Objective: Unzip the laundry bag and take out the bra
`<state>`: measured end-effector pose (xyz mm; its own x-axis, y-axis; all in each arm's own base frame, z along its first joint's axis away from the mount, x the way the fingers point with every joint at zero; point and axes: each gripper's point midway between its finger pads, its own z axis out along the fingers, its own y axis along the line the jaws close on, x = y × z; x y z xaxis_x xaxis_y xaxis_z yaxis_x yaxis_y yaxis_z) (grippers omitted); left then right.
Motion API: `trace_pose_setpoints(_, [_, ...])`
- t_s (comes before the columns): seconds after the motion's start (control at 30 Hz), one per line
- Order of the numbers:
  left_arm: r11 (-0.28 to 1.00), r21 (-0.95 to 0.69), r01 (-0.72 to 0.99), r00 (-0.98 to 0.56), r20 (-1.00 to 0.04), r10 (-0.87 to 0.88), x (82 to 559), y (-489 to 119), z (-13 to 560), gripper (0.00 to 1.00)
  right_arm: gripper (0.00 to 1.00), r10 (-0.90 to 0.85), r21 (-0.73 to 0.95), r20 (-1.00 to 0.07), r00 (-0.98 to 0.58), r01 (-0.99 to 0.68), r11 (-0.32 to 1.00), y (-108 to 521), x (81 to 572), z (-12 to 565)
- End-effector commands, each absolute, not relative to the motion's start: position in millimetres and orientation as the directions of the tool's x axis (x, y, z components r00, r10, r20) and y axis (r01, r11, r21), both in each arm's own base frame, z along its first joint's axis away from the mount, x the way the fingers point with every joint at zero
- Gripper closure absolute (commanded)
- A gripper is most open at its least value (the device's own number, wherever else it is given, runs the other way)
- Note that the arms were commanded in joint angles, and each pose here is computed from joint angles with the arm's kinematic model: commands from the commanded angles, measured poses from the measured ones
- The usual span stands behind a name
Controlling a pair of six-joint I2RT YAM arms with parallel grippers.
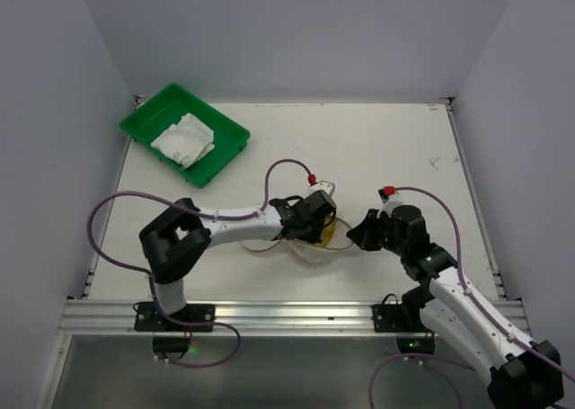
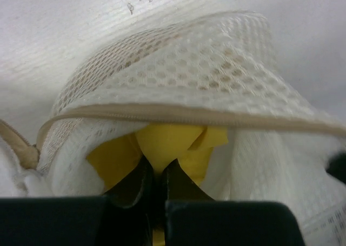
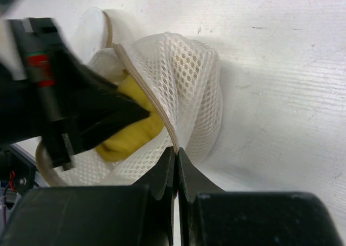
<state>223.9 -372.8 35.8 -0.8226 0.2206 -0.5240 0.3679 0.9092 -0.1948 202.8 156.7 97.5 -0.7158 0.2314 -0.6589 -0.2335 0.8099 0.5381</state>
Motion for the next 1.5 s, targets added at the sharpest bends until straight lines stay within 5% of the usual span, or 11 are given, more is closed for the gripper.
trace_pose_setpoints(0.0, [0.833, -0.3, 0.464, -0.727, -0.667, 0.164, 224, -378, 119, 1.0, 1.0, 0.255, 0.532, -0.66, -0.707, -0.2, 0.823, 154, 209, 101])
trace_pose_setpoints(0.23, [0.58, -0.387, 0.717, -0.557, -0.818, 0.143, 189, -376, 204, 1.0, 1.0, 0.262, 0.5, -0.643, -0.72, -0.136, 0.855, 150, 222, 98])
trace_pose_setpoints(0.37, [0.463, -0.436, 0.772, -0.476, -0.879, -0.032, 191, -363, 264, 1.0, 1.0, 0.242, 0.484, -0.608, -0.756, -0.112, 0.868, 149, 221, 84])
trace_pose_setpoints(0.73, [0.032, -0.609, 0.792, -0.538, -0.723, -0.432, 202, -345, 373, 1.0, 1.0, 0.222, 0.5, -0.578, -0.786, -0.125, 0.857, 154, 213, 74])
trace_pose_setpoints(0.8, [0.093, -0.618, 0.781, -0.513, -0.719, -0.469, 222, -339, 375, 1.0, 1.0, 0.218, 0.499, -0.576, -0.788, -0.128, 0.857, 155, 214, 74])
trace_pose_setpoints(0.93, [0.642, -0.56, 0.524, -0.274, -0.824, -0.496, 336, -271, 371, 1.0, 1.0, 0.211, 0.506, -0.584, -0.784, -0.149, 0.85, 157, 213, 78])
trace_pose_setpoints(1.0, [0.819, -0.471, 0.328, -0.259, -0.878, -0.402, 376, -224, 342, 1.0, 1.0, 0.209, 0.51, -0.585, -0.783, -0.156, 0.846, 158, 213, 79])
trace_pose_setpoints(1.3, [0.977, -0.173, -0.123, -0.398, -0.894, -0.208, 484, -81, 253, 1.0, 1.0, 0.196, 0.511, -0.585, -0.787, -0.171, 0.842, 162, 215, 81])
trace_pose_setpoints(1.47, [0.985, -0.09, -0.15, -0.558, -0.814, -0.159, 524, -54, 163, 1.0, 1.0, 0.177, 0.51, -0.574, -0.799, -0.18, 0.841, 165, 216, 77])
